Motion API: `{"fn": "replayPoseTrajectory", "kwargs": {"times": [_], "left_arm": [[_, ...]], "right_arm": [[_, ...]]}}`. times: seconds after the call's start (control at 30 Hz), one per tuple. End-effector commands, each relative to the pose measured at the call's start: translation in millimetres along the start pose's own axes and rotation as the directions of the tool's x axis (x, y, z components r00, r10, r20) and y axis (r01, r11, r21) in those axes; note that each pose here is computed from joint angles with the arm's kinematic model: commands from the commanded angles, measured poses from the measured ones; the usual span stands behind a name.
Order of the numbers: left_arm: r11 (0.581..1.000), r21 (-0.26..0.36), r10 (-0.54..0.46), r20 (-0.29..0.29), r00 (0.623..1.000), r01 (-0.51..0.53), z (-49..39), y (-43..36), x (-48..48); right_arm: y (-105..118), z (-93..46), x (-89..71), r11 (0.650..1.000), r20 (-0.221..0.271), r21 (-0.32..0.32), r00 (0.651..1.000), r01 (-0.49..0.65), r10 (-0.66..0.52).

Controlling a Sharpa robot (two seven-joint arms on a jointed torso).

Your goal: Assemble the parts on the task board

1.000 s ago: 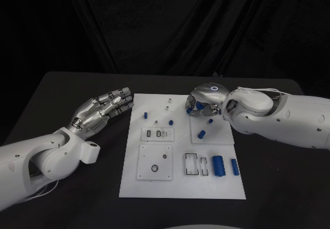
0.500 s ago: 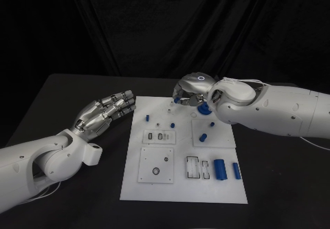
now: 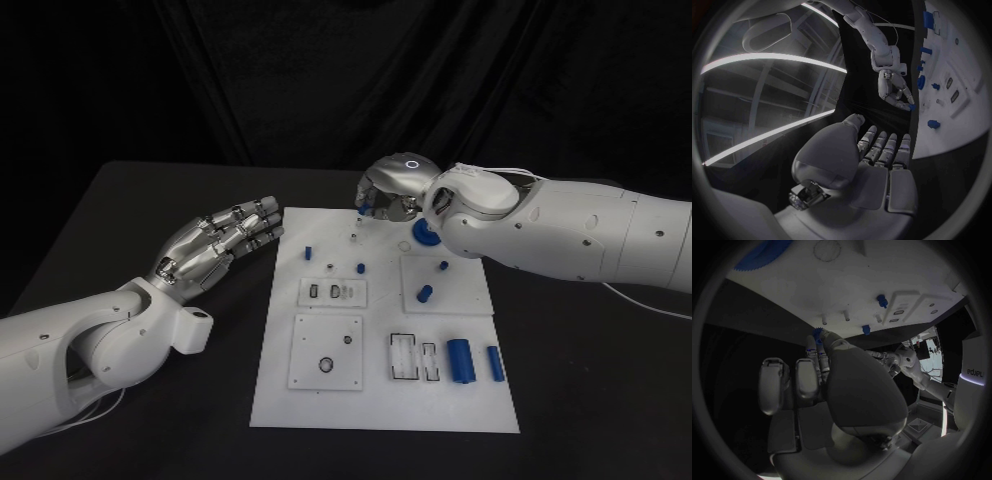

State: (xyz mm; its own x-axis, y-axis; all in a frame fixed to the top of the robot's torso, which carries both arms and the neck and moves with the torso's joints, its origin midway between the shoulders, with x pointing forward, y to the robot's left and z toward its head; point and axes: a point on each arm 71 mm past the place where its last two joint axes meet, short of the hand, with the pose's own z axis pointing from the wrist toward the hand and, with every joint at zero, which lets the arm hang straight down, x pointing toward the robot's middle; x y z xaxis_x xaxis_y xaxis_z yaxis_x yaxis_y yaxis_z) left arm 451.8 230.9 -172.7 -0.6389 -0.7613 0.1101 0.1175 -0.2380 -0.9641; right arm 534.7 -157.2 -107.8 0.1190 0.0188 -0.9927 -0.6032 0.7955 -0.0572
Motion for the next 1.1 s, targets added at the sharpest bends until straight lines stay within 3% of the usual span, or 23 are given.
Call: {"fn": "replayPoseTrajectory", "kwargs": {"times": [0.03, 1.1], "left_arm": [[0.975, 0.222, -0.011, -0.012, 1.000, 0.014, -1.1, -16.5, 1.0], [0.976, 0.217, -0.011, -0.010, 1.000, 0.013, -1.9, -16.4, -0.1]], "right_arm": [[0.3, 0.1, 0.6, 1.000, 0.012, -0.003, 1.000, -0.006, 0.006], [2.2, 0.3, 11.5, 0.999, -0.040, 0.010, 0.999, -0.034, 0.035]]}}
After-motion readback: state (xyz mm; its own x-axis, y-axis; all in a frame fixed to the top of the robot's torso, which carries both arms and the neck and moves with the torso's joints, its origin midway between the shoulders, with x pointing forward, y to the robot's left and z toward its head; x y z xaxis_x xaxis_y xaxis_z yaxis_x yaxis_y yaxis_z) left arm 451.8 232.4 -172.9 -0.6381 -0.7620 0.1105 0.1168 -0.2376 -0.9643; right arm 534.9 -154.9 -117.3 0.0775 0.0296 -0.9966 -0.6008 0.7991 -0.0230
